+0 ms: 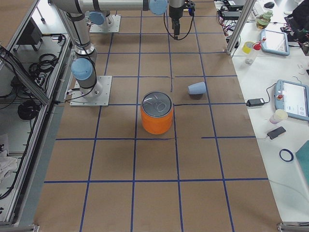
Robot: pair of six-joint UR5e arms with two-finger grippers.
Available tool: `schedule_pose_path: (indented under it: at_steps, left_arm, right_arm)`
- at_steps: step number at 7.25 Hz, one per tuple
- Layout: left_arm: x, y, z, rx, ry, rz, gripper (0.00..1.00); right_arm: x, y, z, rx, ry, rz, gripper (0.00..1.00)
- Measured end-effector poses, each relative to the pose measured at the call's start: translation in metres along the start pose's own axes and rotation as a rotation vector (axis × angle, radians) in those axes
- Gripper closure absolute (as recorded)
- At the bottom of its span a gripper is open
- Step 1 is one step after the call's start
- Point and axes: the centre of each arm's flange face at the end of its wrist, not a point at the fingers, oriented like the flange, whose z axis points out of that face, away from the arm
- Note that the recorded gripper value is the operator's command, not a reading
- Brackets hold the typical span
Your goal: Flip cup
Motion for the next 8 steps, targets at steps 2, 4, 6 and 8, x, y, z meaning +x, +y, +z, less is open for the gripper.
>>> schedule_pose_path:
  at_steps: [2,4,6,8]
  left_arm:
    - [0.000,0.000,0.001,-0.001,0.002,0.000,0.00]
    - [0.000,0.000,0.001,-0.001,0.003,0.000,0.00]
    - [0.000,0.000,0.001,-0.001,0.003,-0.001,0.00]
    - [0.000,0.000,0.001,-0.002,0.003,-0.001,0.00]
  right_arm:
    - [0.001,0.001,-0.001,-0.005,0.000,0.001,0.00]
    - [0.002,-0.001,-0.001,-0.003,0.000,0.002,0.00]
    - [0.005,-0.005,-0.009,0.017,-0.002,0.005,0.00]
    - [0.024,-0.039,0.019,0.031,0.001,0.023,0.00]
